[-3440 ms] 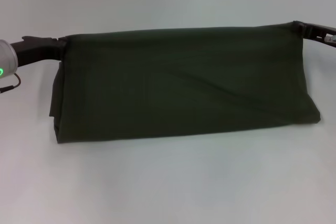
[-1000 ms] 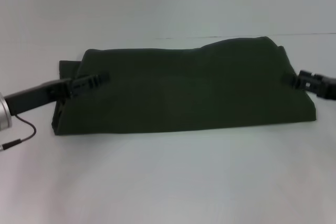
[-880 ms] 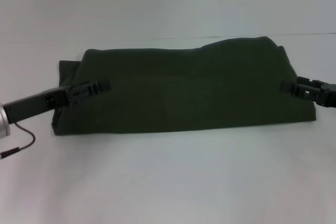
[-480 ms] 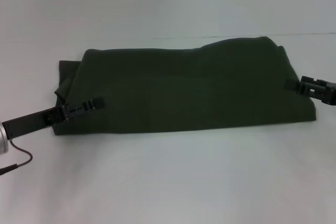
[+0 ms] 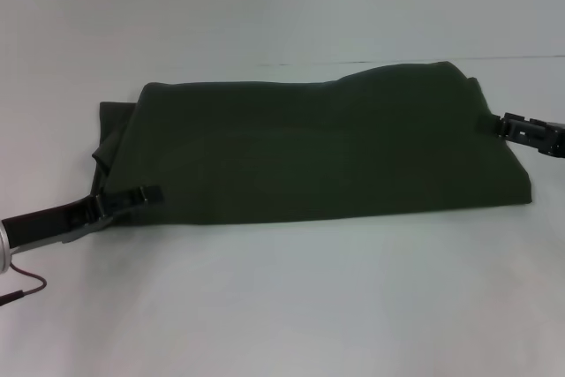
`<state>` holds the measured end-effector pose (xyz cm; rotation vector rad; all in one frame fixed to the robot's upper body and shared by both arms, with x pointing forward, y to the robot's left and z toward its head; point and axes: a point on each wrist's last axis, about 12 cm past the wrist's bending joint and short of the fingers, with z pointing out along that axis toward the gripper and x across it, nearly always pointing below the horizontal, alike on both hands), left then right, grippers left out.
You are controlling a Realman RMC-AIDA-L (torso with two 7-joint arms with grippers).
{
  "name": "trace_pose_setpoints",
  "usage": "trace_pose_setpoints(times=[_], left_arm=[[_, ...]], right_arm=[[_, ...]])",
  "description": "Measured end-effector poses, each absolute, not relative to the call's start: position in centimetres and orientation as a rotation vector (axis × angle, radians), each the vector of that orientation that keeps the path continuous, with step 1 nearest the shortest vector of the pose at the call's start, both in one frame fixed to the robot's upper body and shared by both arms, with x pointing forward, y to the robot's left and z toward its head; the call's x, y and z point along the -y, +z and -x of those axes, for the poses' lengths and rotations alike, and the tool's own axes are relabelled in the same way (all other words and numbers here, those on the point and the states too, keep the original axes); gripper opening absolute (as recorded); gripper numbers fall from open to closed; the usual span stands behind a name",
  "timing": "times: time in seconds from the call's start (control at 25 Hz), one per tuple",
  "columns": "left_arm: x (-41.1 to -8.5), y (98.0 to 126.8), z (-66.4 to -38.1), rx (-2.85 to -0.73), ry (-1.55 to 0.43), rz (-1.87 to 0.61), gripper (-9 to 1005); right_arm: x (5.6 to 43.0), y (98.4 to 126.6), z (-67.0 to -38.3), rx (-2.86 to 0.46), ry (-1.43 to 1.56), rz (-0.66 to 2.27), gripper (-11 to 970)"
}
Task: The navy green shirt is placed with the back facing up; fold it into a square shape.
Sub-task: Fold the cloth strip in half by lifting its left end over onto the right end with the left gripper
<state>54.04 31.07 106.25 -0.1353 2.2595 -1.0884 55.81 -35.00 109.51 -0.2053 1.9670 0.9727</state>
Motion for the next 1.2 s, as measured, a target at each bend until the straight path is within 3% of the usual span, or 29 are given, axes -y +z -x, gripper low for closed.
trace_pose_setpoints(times=[1.2], left_arm=[[-32.3, 105.4, -53.7, -2.344, -1.142, 0.518, 876]], right_arm=[[35.3, 110.5, -56.6, -1.934, 0.946, 0.205, 914]])
